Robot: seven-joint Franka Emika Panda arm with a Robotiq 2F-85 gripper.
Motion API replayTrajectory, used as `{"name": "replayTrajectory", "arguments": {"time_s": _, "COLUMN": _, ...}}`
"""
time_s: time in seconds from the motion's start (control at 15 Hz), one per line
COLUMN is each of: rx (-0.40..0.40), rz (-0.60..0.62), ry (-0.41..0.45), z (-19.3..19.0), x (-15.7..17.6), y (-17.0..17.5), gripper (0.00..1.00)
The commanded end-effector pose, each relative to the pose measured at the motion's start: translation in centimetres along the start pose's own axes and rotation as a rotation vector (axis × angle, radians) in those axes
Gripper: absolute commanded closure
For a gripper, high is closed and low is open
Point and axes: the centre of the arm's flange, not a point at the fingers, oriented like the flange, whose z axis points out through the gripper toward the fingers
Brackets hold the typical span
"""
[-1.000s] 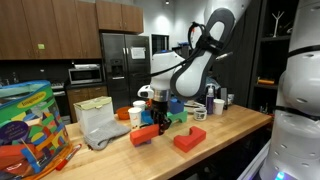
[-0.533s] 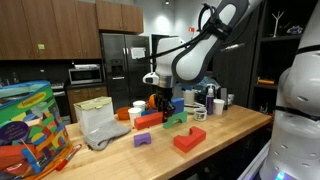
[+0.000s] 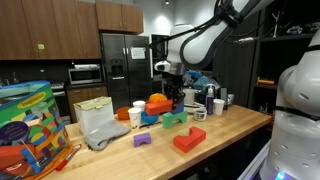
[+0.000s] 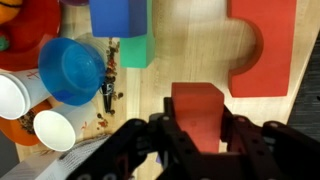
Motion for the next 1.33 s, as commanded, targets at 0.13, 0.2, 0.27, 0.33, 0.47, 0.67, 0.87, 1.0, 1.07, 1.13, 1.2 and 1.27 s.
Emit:
{"name": "replayTrajectory", "arguments": {"time_s": 0.13, "rx": -0.013, "rz": -0.015, "ry": 0.016, "z": -2.4, "x": -4.5, "y": -0.2, "gripper": 0.84}}
{"name": "replayTrajectory", "arguments": {"time_s": 0.2, "rx": -0.016, "rz": -0.016, "ry": 0.021, "z": -2.4, "x": -5.2, "y": 0.0, "gripper": 0.84}}
{"name": "replayTrajectory", "arguments": {"time_s": 0.27, "rx": -0.021, "rz": -0.016, "ry": 0.024, "z": -2.5, "x": -5.8, "y": 0.3, "gripper": 0.84}}
{"name": "replayTrajectory", "arguments": {"time_s": 0.33, "rx": -0.022, "rz": -0.016, "ry": 0.025, "z": -2.5, "x": -6.5, "y": 0.5, "gripper": 0.84}}
{"name": "replayTrajectory", "arguments": {"time_s": 0.47, "rx": -0.027, "rz": -0.015, "ry": 0.027, "z": -2.6, "x": -7.7, "y": 1.0, "gripper": 0.84}}
{"name": "replayTrajectory", "arguments": {"time_s": 0.67, "rx": -0.037, "rz": -0.013, "ry": 0.026, "z": -2.7, "x": -9.6, "y": 1.7, "gripper": 0.84}}
{"name": "replayTrajectory", "arguments": {"time_s": 0.87, "rx": -0.054, "rz": -0.013, "ry": 0.021, "z": -2.6, "x": -11.1, "y": 2.4, "gripper": 0.84}}
{"name": "replayTrajectory", "arguments": {"time_s": 1.0, "rx": -0.066, "rz": -0.014, "ry": 0.012, "z": -2.4, "x": -11.9, "y": 2.8, "gripper": 0.84}}
{"name": "replayTrajectory", "arguments": {"time_s": 1.07, "rx": -0.074, "rz": -0.017, "ry": 0.005, "z": -2.2, "x": -12.3, "y": 3.0, "gripper": 0.84}}
{"name": "replayTrajectory", "arguments": {"time_s": 1.13, "rx": -0.080, "rz": -0.021, "ry": -0.002, "z": -2.1, "x": -12.5, "y": 3.2, "gripper": 0.84}}
{"name": "replayTrajectory", "arguments": {"time_s": 1.2, "rx": -0.085, "rz": -0.028, "ry": -0.011, "z": -2.0, "x": -12.7, "y": 3.3, "gripper": 0.84}}
{"name": "replayTrajectory", "arguments": {"time_s": 1.27, "rx": -0.089, "rz": -0.032, "ry": -0.018, "z": -1.9, "x": -12.8, "y": 3.5, "gripper": 0.84}}
